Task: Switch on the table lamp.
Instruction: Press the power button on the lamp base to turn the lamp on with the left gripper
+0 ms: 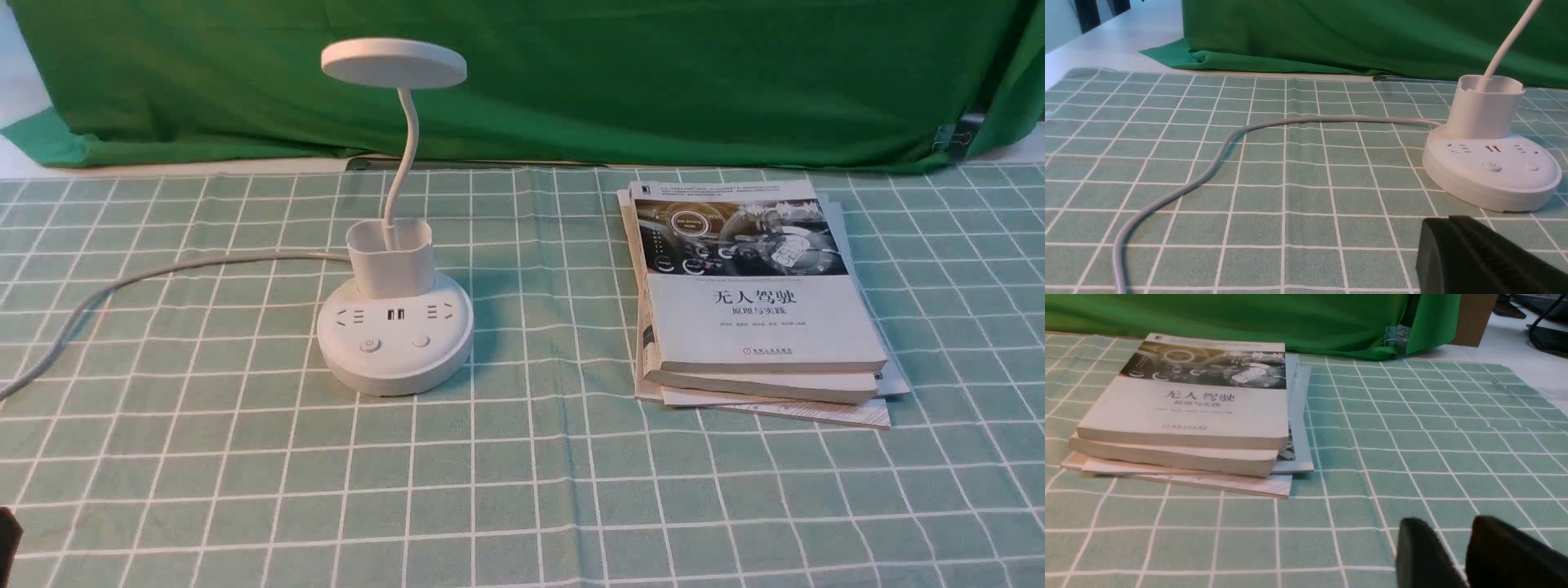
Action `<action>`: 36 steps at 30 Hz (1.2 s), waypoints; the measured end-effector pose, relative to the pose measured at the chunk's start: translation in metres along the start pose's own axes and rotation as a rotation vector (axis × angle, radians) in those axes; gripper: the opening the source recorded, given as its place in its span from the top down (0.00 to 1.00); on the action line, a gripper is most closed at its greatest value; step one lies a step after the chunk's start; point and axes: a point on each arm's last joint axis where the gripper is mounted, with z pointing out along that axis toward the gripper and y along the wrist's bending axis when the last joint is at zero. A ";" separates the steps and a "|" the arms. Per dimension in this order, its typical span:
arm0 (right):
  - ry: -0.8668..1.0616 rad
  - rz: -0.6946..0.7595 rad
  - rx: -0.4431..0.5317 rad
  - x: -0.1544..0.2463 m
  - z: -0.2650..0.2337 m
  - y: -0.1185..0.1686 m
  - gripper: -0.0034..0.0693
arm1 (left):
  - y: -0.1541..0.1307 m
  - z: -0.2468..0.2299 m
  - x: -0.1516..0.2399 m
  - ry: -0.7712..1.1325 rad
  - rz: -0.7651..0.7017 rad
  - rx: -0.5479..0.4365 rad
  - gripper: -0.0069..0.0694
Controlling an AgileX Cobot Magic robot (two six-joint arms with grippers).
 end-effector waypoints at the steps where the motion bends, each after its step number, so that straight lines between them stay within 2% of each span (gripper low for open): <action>1: 0.000 0.000 0.000 0.000 0.000 0.000 0.62 | 0.000 0.000 0.000 0.000 0.000 0.000 0.88; 31: 0.000 0.000 0.000 0.000 0.000 0.000 0.62 | 0.000 0.000 0.000 0.000 0.002 0.000 0.88; 34: 0.000 0.000 0.000 0.000 0.000 0.000 0.62 | 0.000 0.000 -0.003 -0.030 0.003 0.001 0.88; 36: 0.000 0.000 0.000 0.000 0.000 0.000 0.62 | 0.000 -0.001 -0.011 -0.117 0.003 0.003 0.88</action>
